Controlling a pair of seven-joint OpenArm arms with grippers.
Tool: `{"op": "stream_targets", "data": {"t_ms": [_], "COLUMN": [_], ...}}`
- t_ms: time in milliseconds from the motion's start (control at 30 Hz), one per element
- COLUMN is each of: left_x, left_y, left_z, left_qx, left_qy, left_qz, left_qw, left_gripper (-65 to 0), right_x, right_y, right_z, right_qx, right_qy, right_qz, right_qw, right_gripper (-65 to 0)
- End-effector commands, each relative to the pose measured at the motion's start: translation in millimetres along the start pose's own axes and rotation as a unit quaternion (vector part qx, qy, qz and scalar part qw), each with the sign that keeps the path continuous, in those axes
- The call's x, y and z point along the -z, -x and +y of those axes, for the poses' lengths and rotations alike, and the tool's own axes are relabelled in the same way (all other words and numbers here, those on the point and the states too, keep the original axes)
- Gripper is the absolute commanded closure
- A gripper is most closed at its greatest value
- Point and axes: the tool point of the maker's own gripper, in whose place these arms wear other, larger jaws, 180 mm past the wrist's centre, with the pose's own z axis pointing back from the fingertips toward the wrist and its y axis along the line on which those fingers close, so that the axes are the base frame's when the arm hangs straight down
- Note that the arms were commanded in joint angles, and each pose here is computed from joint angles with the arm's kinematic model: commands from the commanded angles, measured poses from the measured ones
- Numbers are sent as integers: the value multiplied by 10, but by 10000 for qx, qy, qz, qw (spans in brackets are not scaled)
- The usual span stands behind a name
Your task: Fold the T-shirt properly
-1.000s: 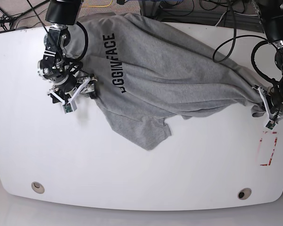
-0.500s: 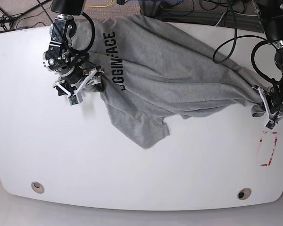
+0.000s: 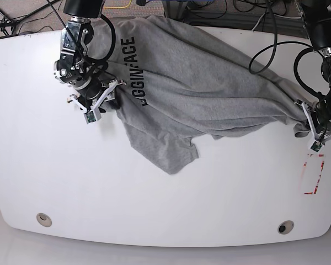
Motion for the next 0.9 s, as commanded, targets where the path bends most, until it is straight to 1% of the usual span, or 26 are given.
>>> {"op": "stream_targets", "data": {"t_ms": [0, 33, 200, 367, 500, 633, 867], "left_x": [-78, -78, -78, -85, -95, -157, -259], "left_y": [-98, -98, -98, -107, -139, -319, -575], "left_z": [125, 125, 125, 139, 149, 253, 398], "left_qx": [41, 41, 41, 27, 29, 9, -28], "left_qy": [-159, -159, -159, -176, -192, -317, -482], "left_qz": [-167, -167, -167, -183, -223, -436, -744], "left_qw": [9997, 9997, 9997, 9997, 9996, 9985, 9961], "left_gripper": [0, 0, 0, 0, 0, 0, 0], "right_x": [39, 49, 32, -97, -213, -385, -665], "right_y": [29, 21, -37, -286, -455, -762, -1249], "right_z": [-36, -40, -48, -68, -93, -119, -289], "right_qx": [-11, -5, -54, -278, -491, -782, -1285], "right_qy": [-25, -28, -2, 136, 270, 474, 920], "right_qz": [111, 108, 50, -247, -293, -515, -786], "right_qw": [9999, 9999, 10000, 9992, 9980, 9945, 9843], "right_gripper": [-44, 0, 0, 0, 0, 0, 0]}}
